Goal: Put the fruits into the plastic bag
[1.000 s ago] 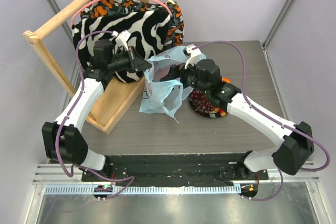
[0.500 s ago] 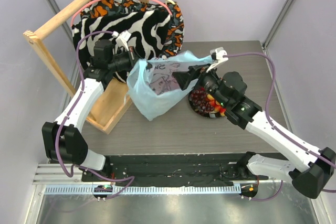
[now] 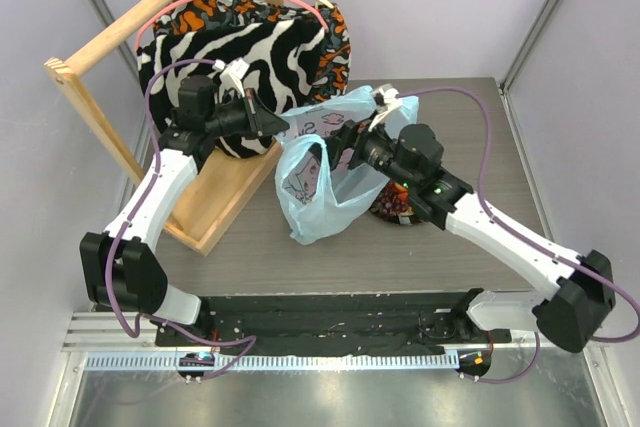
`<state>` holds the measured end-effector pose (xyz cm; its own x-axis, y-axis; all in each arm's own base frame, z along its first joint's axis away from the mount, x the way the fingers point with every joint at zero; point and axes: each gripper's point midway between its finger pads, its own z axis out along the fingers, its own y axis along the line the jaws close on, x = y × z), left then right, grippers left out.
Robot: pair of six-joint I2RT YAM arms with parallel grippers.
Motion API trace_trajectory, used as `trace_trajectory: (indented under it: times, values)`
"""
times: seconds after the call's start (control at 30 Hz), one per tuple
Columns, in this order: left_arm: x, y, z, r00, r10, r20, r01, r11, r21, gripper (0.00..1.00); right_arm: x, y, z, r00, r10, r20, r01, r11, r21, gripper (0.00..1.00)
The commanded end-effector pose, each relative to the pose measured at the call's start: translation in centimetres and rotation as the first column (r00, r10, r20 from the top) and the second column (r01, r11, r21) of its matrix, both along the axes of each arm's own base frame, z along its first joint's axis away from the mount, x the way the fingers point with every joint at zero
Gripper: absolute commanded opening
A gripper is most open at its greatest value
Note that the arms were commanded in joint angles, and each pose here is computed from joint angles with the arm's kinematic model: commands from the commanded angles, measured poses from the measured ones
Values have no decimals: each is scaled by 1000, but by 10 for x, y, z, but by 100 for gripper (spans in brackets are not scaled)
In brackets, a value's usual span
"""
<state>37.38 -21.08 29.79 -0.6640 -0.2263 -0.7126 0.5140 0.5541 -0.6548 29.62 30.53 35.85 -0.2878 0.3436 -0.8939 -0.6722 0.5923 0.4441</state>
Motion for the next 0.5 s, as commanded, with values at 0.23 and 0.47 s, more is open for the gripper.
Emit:
trace_trajectory:
  times: [0.23, 0.47]
  values:
    - [1, 4, 18, 998, 10, 67, -10, 1000, -4, 0, -59, 39, 4, 964, 264, -21, -264, 964, -27, 99]
    - [2, 5, 17, 998, 23, 63, -24, 1000, 4, 0, -100, 16, 32, 946, 325, -2, -325, 946, -13, 100]
